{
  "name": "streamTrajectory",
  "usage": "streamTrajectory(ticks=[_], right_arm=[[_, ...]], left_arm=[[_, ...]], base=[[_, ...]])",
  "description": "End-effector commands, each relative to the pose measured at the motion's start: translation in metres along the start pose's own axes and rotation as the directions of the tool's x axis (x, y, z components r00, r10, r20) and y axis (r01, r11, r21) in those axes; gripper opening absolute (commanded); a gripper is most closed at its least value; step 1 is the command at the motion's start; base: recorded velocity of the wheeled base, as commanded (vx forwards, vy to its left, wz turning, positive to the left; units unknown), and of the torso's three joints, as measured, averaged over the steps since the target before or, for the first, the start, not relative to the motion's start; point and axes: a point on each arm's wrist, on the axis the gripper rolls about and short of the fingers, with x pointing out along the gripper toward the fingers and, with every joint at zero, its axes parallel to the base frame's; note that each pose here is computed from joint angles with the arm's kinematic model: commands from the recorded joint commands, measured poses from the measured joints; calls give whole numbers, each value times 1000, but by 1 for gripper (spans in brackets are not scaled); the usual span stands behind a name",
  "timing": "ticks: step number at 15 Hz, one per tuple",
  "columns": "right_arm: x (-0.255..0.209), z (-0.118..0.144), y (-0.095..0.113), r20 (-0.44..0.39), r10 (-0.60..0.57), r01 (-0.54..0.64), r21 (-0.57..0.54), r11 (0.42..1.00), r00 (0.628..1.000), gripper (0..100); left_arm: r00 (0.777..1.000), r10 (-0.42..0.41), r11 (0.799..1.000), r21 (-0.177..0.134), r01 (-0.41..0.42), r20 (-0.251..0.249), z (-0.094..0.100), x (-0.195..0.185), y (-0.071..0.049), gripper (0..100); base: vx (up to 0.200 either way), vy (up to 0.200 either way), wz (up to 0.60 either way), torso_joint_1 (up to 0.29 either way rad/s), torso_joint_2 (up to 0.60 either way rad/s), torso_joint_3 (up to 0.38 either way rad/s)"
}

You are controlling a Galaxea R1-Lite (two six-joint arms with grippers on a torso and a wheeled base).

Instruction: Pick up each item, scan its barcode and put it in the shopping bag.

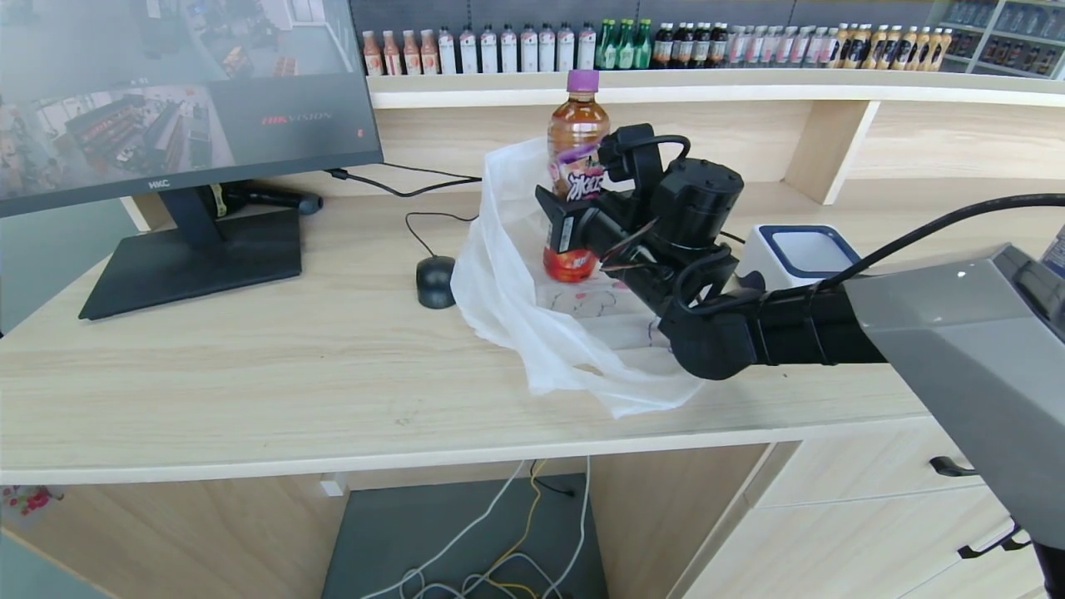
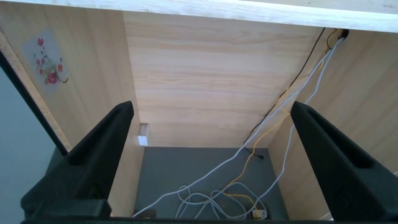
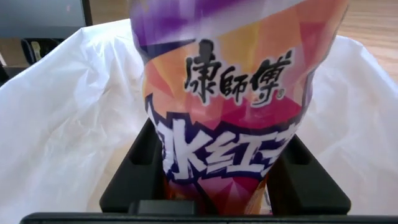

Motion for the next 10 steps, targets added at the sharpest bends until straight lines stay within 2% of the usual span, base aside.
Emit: streamTrajectory(ticks=[1,10], right_arm=[[-1,-5,-2,-16,-5,5,-2,1000,1000,0],[-3,-11,-5,-30,-11,11,-6,1000,999,0]], left_arm=[[1000,1,1000,0,-1,0,0,0,0,100],[1000,-1,1000,0,1,0,0,0,0,100]], base=[[0,0,0,0,0,0],[0,0,0,0,0,0]])
